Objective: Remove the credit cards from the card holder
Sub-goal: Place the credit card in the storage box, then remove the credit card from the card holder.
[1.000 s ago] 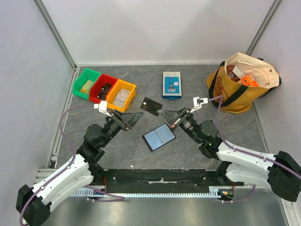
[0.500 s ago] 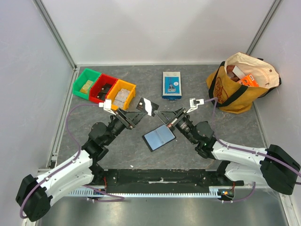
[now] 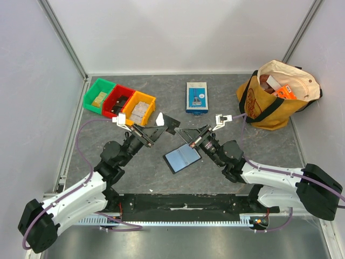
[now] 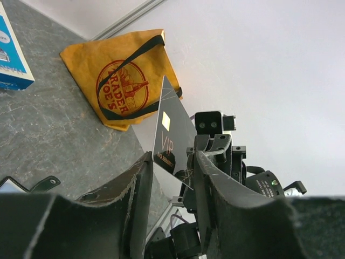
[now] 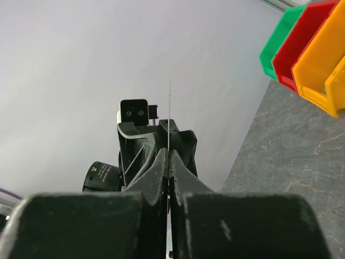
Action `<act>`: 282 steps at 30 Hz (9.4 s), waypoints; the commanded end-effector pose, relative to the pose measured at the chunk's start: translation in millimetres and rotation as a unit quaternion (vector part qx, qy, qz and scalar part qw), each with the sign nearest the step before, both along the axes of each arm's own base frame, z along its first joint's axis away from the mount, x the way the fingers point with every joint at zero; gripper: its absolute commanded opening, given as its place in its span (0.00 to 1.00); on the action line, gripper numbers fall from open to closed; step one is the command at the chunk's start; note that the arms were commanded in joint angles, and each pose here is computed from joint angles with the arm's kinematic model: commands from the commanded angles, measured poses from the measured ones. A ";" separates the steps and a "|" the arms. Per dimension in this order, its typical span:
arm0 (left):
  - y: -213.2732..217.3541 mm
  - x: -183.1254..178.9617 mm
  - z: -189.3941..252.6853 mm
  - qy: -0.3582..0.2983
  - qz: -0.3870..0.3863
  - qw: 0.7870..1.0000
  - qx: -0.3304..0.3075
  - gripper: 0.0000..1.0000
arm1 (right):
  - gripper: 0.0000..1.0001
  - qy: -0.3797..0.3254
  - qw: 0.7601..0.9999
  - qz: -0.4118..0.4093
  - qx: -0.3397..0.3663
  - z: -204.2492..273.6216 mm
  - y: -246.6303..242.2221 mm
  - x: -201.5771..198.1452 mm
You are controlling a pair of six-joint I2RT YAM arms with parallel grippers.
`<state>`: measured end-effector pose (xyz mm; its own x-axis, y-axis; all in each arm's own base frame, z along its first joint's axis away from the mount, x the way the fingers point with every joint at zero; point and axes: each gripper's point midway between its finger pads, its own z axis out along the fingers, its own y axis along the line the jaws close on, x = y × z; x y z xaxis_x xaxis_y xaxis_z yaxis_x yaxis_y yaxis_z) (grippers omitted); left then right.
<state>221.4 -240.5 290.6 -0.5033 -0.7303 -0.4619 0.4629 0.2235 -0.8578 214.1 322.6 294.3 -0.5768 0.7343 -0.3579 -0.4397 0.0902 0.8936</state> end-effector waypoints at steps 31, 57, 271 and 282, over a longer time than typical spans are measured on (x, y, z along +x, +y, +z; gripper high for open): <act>-31.1 -35.4 7.5 -0.051 -0.237 0.963 0.122 0.02 | 0.70 -0.223 0.924 0.199 -0.239 7.0 -21.8 -2.7; -27.3 -30.2 1.1 -0.037 -0.192 0.977 0.084 0.35 | 0.00 -0.152 0.962 0.175 -0.144 20.2 -19.2 8.5; -35.0 -7.3 -228.7 0.228 -0.076 0.853 0.463 0.34 | 0.72 0.086 0.726 0.086 -0.677 -248.7 -70.4 18.8; -17.4 -23.6 -268.0 0.272 -0.088 0.814 0.505 0.32 | 0.66 0.104 0.732 0.108 -0.665 -266.3 -66.6 8.8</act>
